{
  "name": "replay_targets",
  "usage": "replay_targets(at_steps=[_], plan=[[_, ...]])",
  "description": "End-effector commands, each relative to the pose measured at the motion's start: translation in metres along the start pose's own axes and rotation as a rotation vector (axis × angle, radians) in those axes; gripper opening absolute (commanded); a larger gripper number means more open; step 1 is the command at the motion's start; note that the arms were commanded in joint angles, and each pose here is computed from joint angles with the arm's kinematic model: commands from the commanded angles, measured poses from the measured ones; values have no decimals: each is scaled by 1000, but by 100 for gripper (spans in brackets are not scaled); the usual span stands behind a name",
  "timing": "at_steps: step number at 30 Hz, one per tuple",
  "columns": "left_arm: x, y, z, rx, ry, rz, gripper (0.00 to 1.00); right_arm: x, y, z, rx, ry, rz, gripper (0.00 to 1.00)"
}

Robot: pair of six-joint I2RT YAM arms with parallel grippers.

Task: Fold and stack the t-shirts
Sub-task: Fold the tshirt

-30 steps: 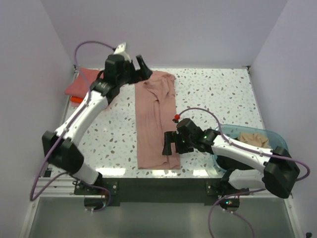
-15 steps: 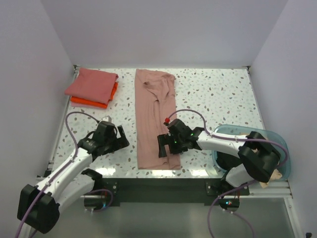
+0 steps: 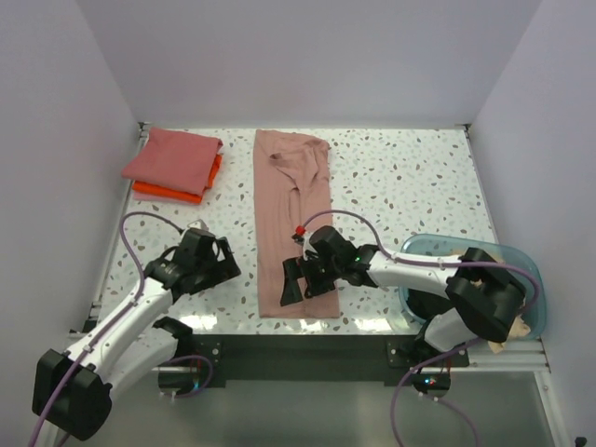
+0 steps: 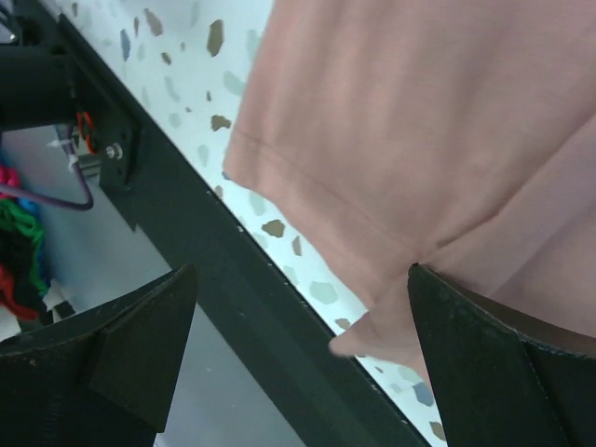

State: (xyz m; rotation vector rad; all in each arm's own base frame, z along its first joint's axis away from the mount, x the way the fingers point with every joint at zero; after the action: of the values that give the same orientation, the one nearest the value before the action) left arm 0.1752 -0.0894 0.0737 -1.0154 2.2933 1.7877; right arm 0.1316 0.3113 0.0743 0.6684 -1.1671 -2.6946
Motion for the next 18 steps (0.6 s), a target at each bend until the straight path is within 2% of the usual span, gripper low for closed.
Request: replay_targets(at_steps=[1,3,8,12,13,18], plan=[[-10,11,-7,10,17,-26,100,-9,-5,33,-127,23,-1,99],[-8,11,-5,-2,15,-19,100,-6,-10,36,-112,31,18,99],[0,8,-9,32,7,23,100,-15,8,38,-38,72,-44,99],[22,2,-28,200,-15,123,100,-18,39,31,43,77,-132,99],[29,3,-43,297,-24,162,100,-9,51,26,74,48,-124,99],[69,-7,-39,325,-7,268,100,16,76,-29,358,-71,-134,99]])
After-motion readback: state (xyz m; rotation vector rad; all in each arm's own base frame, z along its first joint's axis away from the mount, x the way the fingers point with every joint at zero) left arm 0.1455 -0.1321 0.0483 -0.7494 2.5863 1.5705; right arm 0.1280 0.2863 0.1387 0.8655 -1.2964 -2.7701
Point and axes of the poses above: each gripper's point midway between its finger pads, its own y axis back along the fingers, its own z axis along the line the jaws close on, x = y × z, the point moved 2 cm from there along y, back along the fingers, and after that the axes turned 2 degrees about y, right-handed, at the moved point
